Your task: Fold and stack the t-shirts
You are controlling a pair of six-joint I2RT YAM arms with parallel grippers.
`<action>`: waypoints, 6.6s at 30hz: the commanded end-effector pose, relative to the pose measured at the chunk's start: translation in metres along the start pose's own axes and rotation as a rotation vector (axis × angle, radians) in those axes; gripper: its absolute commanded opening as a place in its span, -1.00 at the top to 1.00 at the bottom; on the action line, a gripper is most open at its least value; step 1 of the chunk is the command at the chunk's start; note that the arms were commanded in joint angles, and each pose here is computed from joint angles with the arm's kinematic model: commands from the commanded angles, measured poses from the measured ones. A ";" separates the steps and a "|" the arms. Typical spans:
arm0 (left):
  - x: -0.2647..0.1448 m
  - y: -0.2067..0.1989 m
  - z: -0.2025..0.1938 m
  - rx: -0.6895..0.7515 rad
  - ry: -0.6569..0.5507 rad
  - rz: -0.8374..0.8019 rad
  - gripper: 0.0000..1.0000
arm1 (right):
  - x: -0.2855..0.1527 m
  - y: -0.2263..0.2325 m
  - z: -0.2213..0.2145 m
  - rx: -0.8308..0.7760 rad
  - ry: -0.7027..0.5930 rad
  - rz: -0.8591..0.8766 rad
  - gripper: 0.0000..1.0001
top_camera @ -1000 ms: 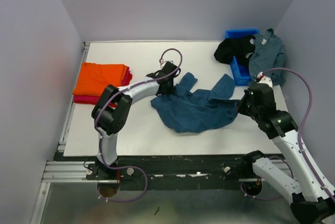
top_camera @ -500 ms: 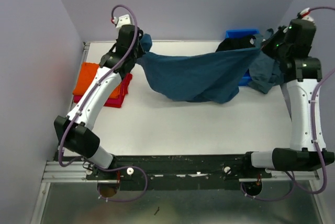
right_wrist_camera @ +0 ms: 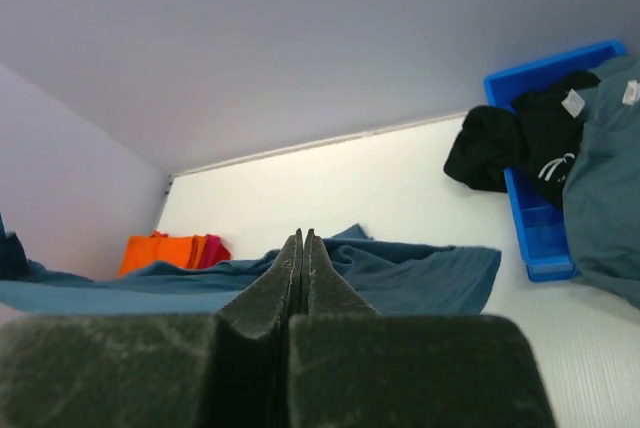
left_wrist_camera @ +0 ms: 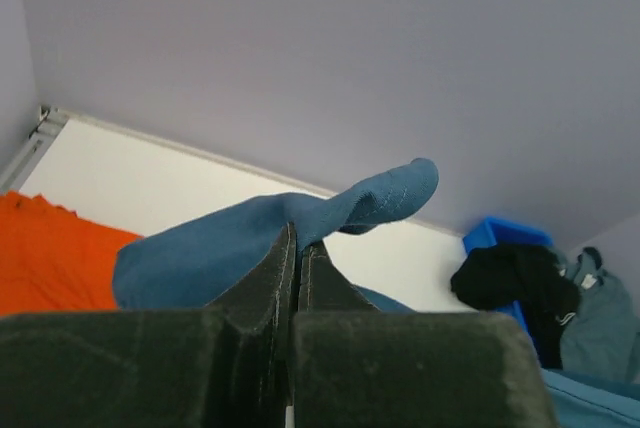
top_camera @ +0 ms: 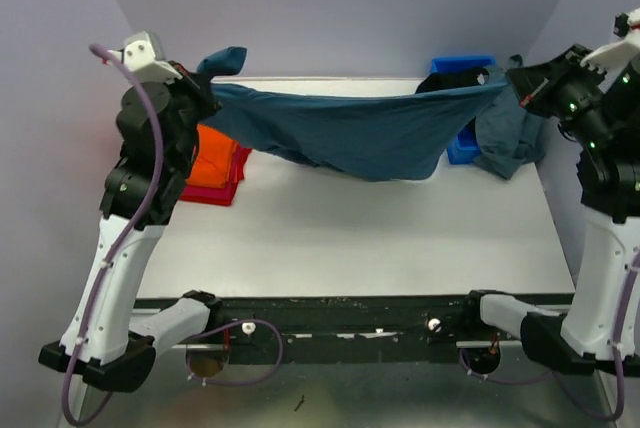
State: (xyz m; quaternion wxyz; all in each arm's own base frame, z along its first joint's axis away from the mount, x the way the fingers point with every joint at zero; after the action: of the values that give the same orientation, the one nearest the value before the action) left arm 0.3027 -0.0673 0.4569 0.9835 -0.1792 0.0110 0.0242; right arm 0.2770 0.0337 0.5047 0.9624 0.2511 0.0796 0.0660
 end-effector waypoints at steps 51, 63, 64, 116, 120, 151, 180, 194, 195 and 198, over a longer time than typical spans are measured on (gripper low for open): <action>-0.107 -0.027 0.173 0.036 -0.541 -0.245 1.00 | -0.103 0.036 0.014 -0.045 -0.192 0.118 0.99; 0.142 -0.025 -0.103 0.105 0.000 -0.068 1.00 | 0.141 -0.104 -0.115 0.127 0.263 -0.186 0.99; 0.157 -0.025 -0.120 0.108 0.020 -0.062 1.00 | 0.156 -0.113 -0.120 0.126 0.275 -0.209 0.99; 0.071 0.019 -0.329 0.063 0.658 0.017 -0.93 | 0.237 -0.232 -0.256 -0.032 0.599 -0.547 0.85; 0.046 0.041 -0.350 0.097 0.731 0.053 -0.95 | 0.237 -0.246 -0.261 -0.052 0.614 -0.627 0.94; -0.022 0.075 -0.323 0.089 0.734 0.163 -0.97 | 0.178 -0.199 -0.255 0.050 0.494 -0.503 0.50; -0.185 0.083 -0.384 -0.002 1.088 0.230 -0.42 | 0.042 -0.195 -0.321 0.104 0.464 -0.532 0.59; -0.214 0.086 -0.410 0.060 1.261 0.271 -0.17 | 0.046 -0.195 -0.319 0.109 0.458 -0.540 0.58; -0.216 0.087 -0.410 0.066 1.266 0.281 -0.16 | 0.046 -0.195 -0.319 0.110 0.460 -0.542 0.58; -0.218 0.089 -0.413 0.072 1.279 0.280 -0.09 | 0.046 -0.195 -0.319 0.110 0.456 -0.541 0.58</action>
State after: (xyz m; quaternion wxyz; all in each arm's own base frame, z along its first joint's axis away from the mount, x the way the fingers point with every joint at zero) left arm 0.0865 -0.1406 0.0504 0.7941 -0.1228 0.5941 0.0367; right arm 0.2772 0.0282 0.1271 0.8867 0.2513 0.3668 -0.1266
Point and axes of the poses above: each gripper's point midway between its finger pads, its own x axis out along the fingers, its own y axis along the line the jaws close on, z = x × y, the point moved 3 cm from there along -x, back along the fingers, and after that the axes turned 4 degrees about x, right-handed, at the moved point
